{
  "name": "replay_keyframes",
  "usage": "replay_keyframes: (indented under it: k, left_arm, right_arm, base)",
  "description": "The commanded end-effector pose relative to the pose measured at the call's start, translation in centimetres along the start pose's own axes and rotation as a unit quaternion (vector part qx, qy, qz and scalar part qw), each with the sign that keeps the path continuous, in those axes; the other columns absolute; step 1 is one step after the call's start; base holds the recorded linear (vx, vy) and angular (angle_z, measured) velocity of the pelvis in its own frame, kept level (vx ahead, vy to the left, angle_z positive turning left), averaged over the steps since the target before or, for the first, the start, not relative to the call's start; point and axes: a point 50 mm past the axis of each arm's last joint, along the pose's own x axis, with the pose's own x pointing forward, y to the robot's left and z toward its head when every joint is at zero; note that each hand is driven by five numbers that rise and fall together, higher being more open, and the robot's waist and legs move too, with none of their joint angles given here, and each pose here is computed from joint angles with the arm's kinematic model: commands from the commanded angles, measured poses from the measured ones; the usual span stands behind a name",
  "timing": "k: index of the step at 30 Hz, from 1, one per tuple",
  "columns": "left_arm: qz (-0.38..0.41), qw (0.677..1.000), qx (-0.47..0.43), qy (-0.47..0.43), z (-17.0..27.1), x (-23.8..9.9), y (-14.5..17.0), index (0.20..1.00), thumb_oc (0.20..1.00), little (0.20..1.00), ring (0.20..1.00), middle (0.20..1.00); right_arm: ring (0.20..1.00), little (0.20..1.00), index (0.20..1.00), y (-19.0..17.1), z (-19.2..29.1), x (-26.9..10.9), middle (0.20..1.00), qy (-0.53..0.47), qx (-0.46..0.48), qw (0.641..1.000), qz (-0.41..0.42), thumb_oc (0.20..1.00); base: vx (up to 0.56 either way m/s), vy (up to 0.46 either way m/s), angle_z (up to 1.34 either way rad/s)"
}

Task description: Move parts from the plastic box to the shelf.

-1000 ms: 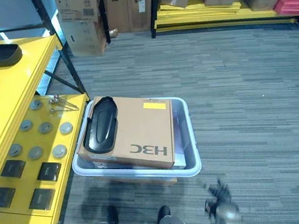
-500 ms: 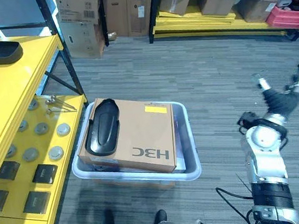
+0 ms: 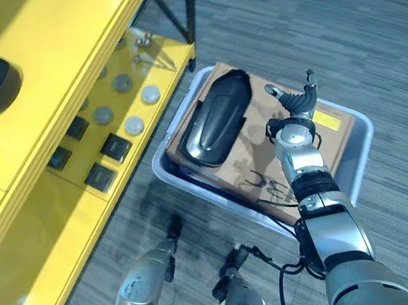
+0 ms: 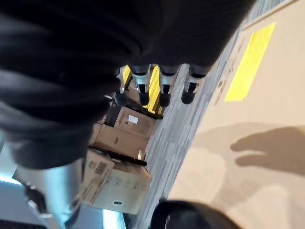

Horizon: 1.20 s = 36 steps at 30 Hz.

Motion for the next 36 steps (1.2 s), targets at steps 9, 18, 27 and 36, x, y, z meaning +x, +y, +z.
replay_keyframes:
  k: [9, 18, 27, 36]
  left_arm:
    - [-0.016, 0.999, 0.008, 0.043, -2.7, -0.5, 0.6, 1.000, 1.000, 1.000, 1.000, 1.000]
    - [-0.023, 0.999, -0.007, 0.041, -2.9, -0.8, 0.0, 1.000, 1.000, 1.000, 1.000, 1.000]
    - [-0.014, 0.999, -0.003, 0.039, -3.2, -0.9, 0.2, 1.000, 1.000, 1.000, 1.000, 1.000]
    - [-0.013, 0.999, 0.000, 0.044, -3.8, -1.1, 0.6, 1.000, 1.000, 1.000, 1.000, 1.000]
  right_arm:
    - [1.000, 1.000, 1.000, 1.3, -3.0, -0.9, 1.000, 0.051, -0.095, 0.993, 0.036, 1.000]
    - [1.000, 1.000, 1.000, 1.5, -6.2, -2.9, 1.000, 0.069, -0.153, 0.985, 0.043, 1.000]
    - [1.000, 1.000, 1.000, 0.0, -5.0, -2.7, 1.000, 0.008, -0.127, 0.992, 0.011, 1.000]
    - [1.000, 1.000, 1.000, -1.1, 0.7, -1.1, 1.000, -0.090, -0.055, 0.994, -0.034, 1.000]
  base:
    - [0.00, 0.035, 0.15]
    - [-0.01, 0.010, 0.01]
    - [0.00, -0.004, 0.00]
    - [0.00, 0.006, 0.00]
